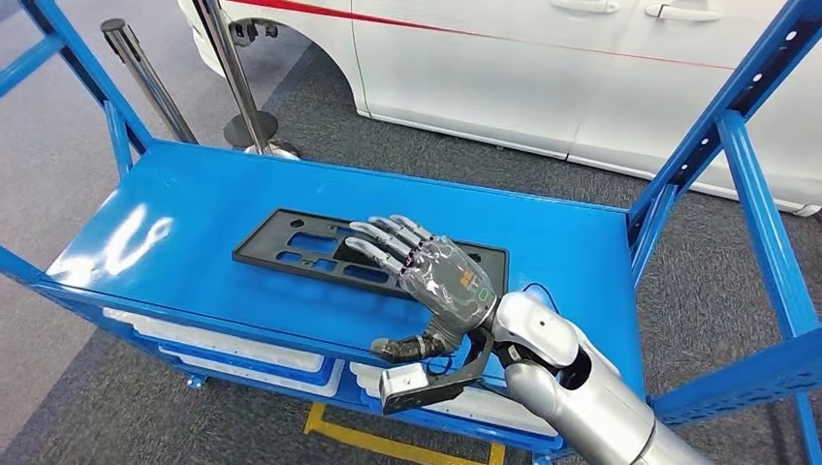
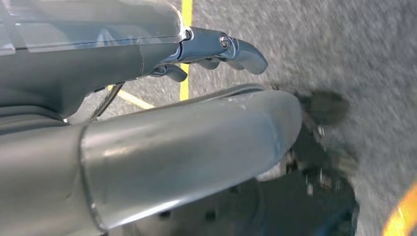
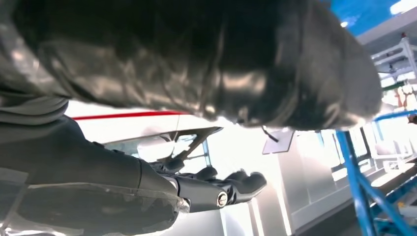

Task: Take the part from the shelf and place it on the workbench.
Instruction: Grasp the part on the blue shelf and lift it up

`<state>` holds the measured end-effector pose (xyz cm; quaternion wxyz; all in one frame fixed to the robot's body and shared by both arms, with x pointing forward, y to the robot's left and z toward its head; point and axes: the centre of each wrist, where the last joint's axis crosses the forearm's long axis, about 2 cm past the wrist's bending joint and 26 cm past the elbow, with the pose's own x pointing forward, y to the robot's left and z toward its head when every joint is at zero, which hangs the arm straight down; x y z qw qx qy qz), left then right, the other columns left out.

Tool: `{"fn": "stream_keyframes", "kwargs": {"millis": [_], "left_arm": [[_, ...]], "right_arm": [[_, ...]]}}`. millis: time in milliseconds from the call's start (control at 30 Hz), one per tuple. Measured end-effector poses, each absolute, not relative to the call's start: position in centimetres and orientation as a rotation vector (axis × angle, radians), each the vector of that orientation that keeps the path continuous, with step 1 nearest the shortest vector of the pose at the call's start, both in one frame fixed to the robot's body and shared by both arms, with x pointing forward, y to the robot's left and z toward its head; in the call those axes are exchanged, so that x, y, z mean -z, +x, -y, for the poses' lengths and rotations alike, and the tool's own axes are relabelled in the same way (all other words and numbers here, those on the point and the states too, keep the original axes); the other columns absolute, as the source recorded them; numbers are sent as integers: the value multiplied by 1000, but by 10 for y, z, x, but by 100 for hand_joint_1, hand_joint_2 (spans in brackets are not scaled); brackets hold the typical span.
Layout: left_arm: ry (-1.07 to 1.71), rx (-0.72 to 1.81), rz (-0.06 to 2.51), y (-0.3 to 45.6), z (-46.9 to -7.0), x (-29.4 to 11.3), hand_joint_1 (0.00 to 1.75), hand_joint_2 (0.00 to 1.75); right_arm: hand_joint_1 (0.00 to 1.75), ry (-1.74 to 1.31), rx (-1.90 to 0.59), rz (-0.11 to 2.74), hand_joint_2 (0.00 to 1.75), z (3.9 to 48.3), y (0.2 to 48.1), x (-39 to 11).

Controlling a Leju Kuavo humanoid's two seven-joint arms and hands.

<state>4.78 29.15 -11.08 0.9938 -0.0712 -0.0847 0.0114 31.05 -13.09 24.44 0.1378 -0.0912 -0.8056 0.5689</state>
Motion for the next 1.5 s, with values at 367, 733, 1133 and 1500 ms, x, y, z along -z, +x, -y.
{"fn": "stream_keyframes", "kwargs": {"millis": [367, 733, 1133, 1500], "left_arm": [[-113, -44, 169, 45, -292, 111, 0, 0], [-113, -50, 175, 46, -292, 111, 0, 0], [-113, -58, 172, 45, -292, 111, 0, 0], [-116, -52, 174, 46, -292, 111, 0, 0]], "right_arm": [[0, -283, -1652, 2199, 175, 134, 310, -220], [0, -286, -1696, 2118, 175, 138, 312, -210], [0, -287, -1743, 2070, 175, 142, 312, -200], [0, -336, -1808, 2012, 175, 141, 313, -192]]}}
